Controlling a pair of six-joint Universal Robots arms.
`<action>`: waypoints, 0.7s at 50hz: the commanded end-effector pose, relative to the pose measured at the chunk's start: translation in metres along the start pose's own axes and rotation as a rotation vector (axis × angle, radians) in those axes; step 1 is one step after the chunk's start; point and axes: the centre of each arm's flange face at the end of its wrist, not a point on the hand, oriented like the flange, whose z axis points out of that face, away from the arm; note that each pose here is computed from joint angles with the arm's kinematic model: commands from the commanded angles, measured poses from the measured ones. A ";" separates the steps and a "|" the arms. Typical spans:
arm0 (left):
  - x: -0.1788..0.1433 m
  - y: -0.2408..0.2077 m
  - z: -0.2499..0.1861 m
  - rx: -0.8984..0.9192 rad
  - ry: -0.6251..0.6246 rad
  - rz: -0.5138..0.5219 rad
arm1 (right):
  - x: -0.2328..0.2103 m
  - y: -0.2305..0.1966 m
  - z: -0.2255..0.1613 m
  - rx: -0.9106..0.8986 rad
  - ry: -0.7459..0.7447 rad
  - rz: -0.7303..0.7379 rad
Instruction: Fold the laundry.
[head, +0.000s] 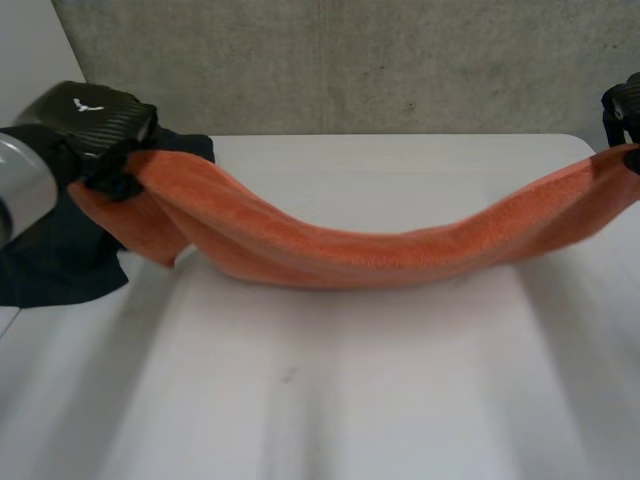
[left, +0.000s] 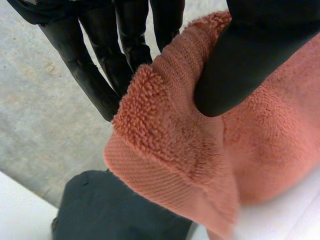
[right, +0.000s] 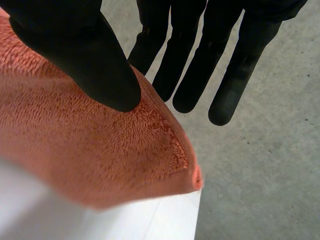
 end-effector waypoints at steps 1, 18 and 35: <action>0.024 0.040 0.056 -0.108 0.002 0.052 | -0.032 0.022 0.029 -0.061 -0.100 0.015; -0.015 -0.106 0.133 0.611 -0.360 -0.002 | 0.021 -0.075 0.129 0.672 0.434 0.120; 0.009 -0.017 0.153 0.354 -0.287 -0.026 | 0.004 -0.022 0.133 0.476 0.271 0.148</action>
